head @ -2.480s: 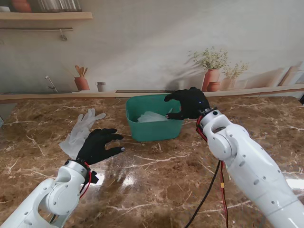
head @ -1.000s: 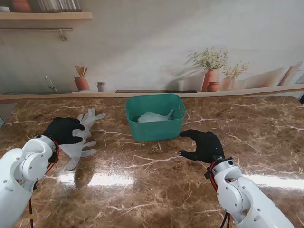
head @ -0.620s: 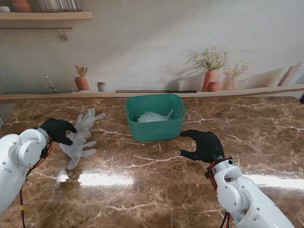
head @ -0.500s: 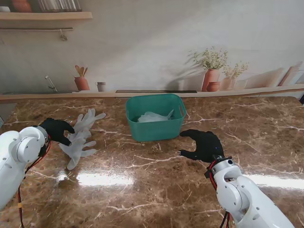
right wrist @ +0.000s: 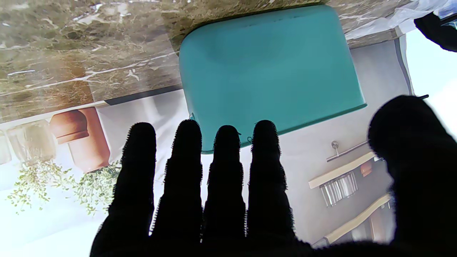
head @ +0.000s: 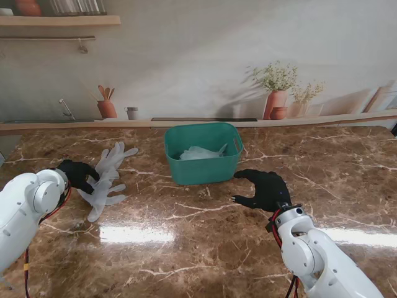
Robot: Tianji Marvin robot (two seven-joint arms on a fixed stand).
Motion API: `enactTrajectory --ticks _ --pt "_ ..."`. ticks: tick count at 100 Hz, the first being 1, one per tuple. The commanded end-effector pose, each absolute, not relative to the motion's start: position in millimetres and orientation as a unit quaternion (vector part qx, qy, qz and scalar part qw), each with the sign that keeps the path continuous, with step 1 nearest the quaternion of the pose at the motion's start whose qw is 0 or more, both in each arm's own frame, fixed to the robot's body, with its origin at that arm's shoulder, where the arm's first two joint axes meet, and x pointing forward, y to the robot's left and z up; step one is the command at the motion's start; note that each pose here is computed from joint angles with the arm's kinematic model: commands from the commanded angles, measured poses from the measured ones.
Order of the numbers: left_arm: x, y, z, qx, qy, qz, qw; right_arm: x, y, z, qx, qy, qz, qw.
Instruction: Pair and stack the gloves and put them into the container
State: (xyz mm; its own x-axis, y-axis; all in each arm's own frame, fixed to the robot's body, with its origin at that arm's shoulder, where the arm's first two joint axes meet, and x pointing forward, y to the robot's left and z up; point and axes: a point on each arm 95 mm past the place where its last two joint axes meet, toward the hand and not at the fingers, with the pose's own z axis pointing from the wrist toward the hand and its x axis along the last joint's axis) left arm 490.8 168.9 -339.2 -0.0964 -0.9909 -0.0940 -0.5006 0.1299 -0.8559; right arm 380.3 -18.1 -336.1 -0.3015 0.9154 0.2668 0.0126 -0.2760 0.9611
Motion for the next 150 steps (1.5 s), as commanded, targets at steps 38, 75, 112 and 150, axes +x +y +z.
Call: enactTrajectory --ticks 38,75,112,150 --pt "495.0 165.2 -364.3 -0.587 0.631 -0.355 0.361 377.2 -13.4 -345.3 0.489 0.494 0.635 0.339" --pt "491.0 166.2 -365.8 -0.591 0.619 -0.368 0.362 376.2 -11.7 -345.4 0.493 0.489 0.636 0.336" --pt "487.1 155.8 -326.2 -0.579 0.565 -0.441 0.389 375.9 -10.9 -343.5 0.493 0.485 0.640 0.337" --pt "473.0 131.9 -270.0 -0.545 0.547 -0.514 0.375 374.8 -10.1 -338.2 0.485 0.480 0.648 0.339"
